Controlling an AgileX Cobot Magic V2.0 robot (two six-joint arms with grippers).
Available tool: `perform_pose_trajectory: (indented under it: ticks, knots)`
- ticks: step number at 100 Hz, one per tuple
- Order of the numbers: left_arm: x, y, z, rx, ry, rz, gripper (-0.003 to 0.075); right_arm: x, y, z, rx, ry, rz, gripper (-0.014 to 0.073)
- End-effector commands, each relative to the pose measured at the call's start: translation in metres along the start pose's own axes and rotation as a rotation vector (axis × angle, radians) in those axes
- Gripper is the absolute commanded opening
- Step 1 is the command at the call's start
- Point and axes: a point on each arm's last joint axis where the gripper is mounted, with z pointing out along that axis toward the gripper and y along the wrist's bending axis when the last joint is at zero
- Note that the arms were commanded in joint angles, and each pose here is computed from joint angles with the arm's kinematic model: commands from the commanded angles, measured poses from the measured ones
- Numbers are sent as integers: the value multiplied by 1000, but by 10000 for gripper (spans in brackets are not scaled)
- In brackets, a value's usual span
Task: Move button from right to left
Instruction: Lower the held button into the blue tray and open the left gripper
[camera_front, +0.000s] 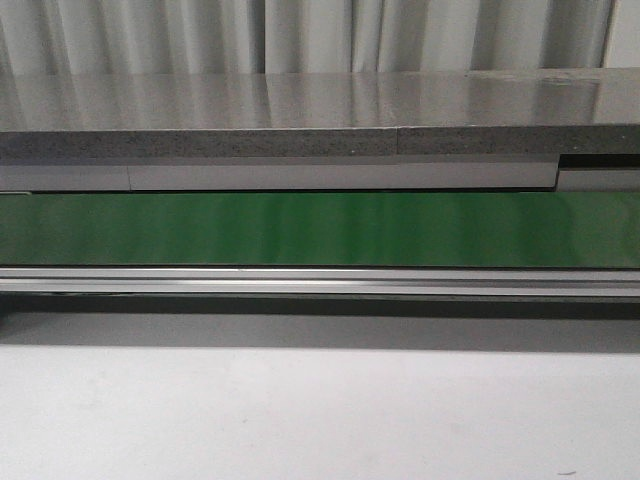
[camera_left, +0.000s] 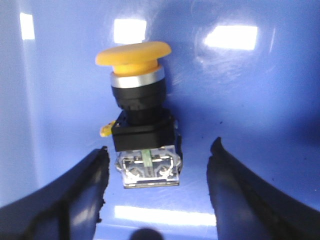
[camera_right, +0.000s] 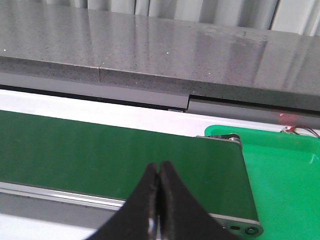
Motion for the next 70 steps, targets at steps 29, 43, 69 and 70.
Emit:
perform_pose_trajectory:
  ticks: [29, 43, 69, 70]
  knots:
    - [-5, 4, -78, -54, -298, -102, -18, -15, -1, -2, 11, -98, 3, -68]
    - [-2, -4, -110, 11, -426, -151, -20, -15, -1, -2, 11, -98, 3, -68]
    - [23, -34, -154, 40, -575, -128, -20, -15, -1, -2, 11, -98, 3, -68]
    - [25, -35, -155, 38, -583, -127, -20, -15, -1, -2, 11, -98, 3, -68]
